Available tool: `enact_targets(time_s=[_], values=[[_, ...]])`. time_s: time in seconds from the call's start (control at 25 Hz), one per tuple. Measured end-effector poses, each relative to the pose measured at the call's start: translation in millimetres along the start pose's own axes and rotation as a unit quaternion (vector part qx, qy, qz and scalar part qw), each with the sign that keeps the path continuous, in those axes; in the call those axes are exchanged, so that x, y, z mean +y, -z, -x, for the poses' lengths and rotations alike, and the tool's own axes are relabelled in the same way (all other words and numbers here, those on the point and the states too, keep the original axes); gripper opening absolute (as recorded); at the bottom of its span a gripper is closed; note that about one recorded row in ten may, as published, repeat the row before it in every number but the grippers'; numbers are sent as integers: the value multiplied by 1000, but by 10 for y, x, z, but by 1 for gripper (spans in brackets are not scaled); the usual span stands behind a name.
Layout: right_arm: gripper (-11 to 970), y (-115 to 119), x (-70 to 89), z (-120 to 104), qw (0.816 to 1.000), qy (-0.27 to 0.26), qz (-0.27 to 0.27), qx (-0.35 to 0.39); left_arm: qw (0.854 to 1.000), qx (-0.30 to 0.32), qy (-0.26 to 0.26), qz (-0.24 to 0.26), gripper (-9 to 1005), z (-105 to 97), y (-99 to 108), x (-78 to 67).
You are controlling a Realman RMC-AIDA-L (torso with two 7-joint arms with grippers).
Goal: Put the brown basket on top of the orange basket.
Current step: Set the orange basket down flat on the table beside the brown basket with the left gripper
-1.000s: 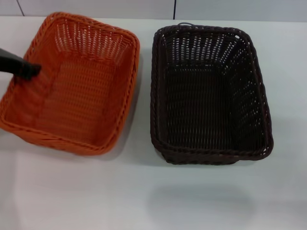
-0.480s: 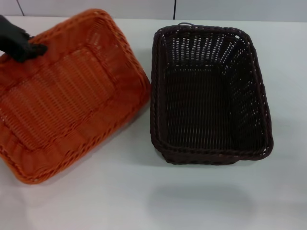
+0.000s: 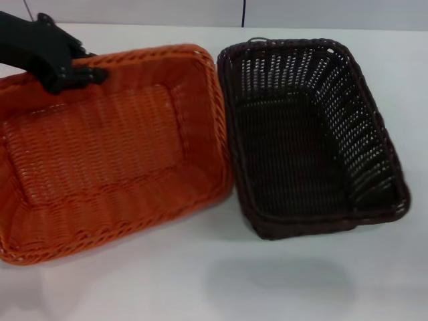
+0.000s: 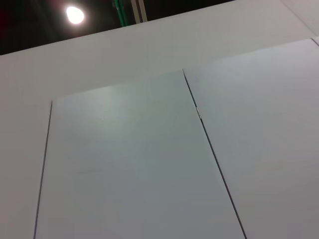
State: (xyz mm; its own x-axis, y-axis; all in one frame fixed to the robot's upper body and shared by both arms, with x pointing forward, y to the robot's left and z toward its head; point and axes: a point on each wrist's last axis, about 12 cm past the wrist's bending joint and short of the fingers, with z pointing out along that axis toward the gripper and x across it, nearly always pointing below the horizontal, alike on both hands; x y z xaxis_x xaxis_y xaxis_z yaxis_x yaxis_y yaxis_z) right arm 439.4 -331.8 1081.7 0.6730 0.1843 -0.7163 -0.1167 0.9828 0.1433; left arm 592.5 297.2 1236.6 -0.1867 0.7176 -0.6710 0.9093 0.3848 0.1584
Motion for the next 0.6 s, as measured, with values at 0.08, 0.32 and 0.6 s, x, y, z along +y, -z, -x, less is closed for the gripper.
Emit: enact_targets(time_s=[0.08, 0.32, 0.6], values=[[819, 2, 3, 0, 1000, 0, 1, 0, 1000, -5, -14, -14, 176, 34, -29, -20], [819, 2, 8, 1, 1000, -1, 2, 0, 998, -19, -32, -49, 181, 116, -216, -45], [819, 7, 14, 21, 1000, -1, 5, -8, 996, -26, -44, -72, 186, 139, -379, -59]])
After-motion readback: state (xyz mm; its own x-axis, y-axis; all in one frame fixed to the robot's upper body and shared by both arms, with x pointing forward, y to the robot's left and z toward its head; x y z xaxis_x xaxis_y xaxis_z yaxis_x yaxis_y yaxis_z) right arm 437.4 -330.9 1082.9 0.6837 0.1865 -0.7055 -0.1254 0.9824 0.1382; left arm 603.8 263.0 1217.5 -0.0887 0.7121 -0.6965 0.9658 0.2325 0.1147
